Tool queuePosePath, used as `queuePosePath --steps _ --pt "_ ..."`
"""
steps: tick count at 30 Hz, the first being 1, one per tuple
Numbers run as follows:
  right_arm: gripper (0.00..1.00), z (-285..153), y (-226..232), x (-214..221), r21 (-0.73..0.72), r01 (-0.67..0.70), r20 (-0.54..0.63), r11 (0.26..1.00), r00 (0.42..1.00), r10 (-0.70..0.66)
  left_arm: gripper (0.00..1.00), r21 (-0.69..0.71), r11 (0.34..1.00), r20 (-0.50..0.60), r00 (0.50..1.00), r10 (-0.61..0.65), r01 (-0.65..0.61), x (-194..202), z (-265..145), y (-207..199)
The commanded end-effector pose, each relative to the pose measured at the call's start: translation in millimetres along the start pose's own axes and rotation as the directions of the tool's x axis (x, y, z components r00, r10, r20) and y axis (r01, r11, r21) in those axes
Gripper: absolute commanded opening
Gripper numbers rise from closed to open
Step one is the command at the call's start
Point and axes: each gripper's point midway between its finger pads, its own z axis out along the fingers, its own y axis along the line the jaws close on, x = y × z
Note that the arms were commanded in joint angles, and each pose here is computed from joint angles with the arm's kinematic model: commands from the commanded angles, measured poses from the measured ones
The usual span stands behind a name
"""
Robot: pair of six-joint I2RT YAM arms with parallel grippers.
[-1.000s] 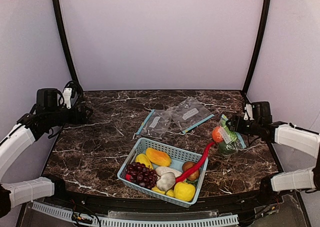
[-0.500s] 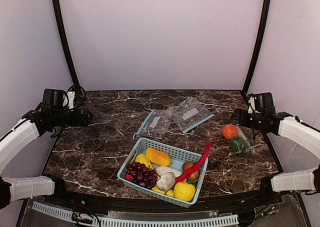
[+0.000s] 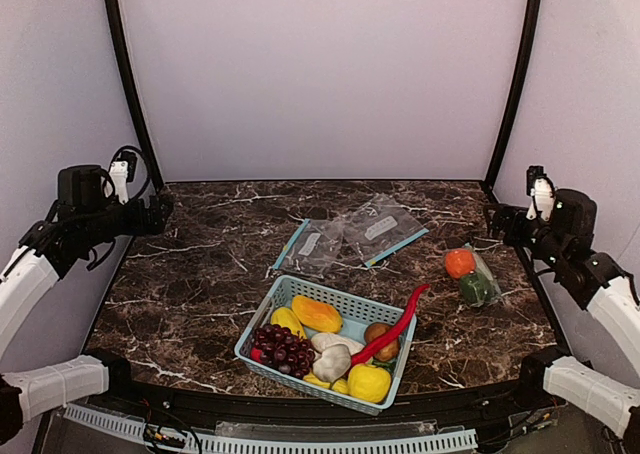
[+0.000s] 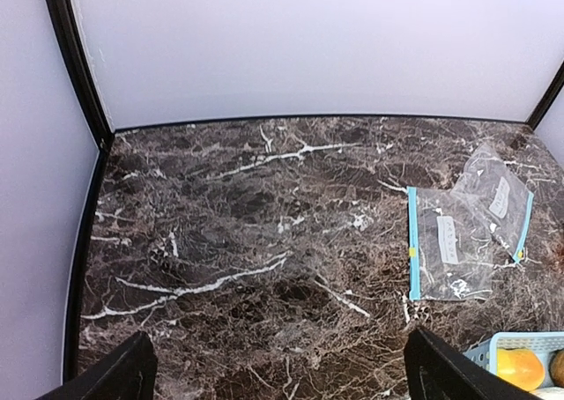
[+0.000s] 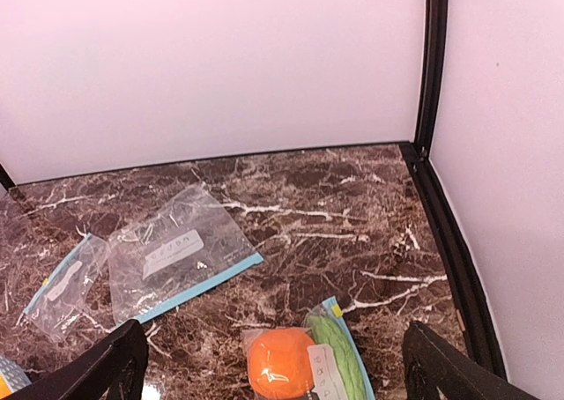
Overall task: Place the food in the zip-top bag and seal the zipper
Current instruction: Reset both arms
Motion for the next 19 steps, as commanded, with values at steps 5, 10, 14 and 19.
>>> queuePosePath --steps 5,10,14,19 --pt "0.99 -13.0 -0.7 -7.7 -0.013 0.037 0.118 0.999 0.992 -0.035 0.99 -0.052 0.998 0.011 0.999 0.039 -0.038 7.5 -9.0 10.7" --pt "0.99 -10.9 -0.6 -6.2 -0.012 0.041 0.105 0.999 0.994 -0.039 0.99 -0.038 0.998 0.059 0.997 0.048 -0.046 2.9 -16.2 8.1" --pt "0.99 -11.0 -1.0 -6.3 -0.010 0.042 0.103 0.999 0.994 -0.041 0.99 -0.031 0.998 0.075 0.995 0.063 -0.061 1.5 -20.9 6.7" --pt "0.99 -12.8 -1.1 -7.6 -0.009 0.039 0.109 0.999 0.993 -0.037 0.99 -0.036 0.998 0.071 0.995 0.063 -0.061 1.2 -20.5 7.6"
